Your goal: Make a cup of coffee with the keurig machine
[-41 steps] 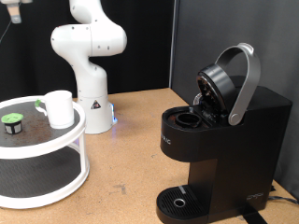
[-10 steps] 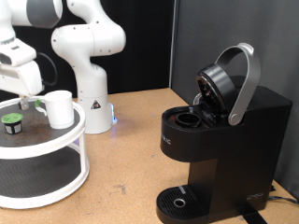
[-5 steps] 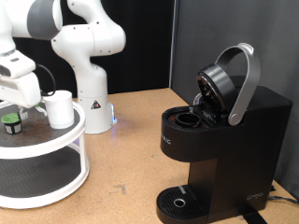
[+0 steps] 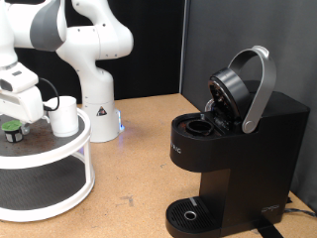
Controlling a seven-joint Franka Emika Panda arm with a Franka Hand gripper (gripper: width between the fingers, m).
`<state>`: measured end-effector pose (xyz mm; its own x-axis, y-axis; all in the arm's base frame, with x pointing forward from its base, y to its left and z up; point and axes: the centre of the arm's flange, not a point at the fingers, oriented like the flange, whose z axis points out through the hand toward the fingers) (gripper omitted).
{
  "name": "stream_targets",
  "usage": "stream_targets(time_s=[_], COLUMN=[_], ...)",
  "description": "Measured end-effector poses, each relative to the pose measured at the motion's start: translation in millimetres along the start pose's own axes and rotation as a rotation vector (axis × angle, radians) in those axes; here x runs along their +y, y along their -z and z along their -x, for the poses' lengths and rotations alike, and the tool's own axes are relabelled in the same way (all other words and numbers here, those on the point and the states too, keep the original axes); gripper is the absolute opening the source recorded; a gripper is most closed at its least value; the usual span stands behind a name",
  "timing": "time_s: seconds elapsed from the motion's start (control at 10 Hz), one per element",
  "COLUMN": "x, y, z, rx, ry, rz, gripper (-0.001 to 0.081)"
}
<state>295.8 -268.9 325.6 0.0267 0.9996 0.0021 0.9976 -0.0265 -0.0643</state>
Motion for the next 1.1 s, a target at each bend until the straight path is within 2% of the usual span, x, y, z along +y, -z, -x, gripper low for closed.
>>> stream_targets(time_s=[0.1,0.2,0.3,0.4,0.7,1.1], x=[0,-1,-1,-1,-2,-9], y=[-2,-2,-2,-3,4,54], z=[0,0,0,1,4,20], rx=[0.001,0.003,0.006,0.008,0.025,0.108], ry=[0.000,-0.002,-0.004,-0.005,-0.021,-0.016], rz=[-0.002,-0.002,-0.001,-0.001,-0.004,0.023], gripper=[0.0807,0.0707,0.0707,0.0509,0.0474,0.0474])
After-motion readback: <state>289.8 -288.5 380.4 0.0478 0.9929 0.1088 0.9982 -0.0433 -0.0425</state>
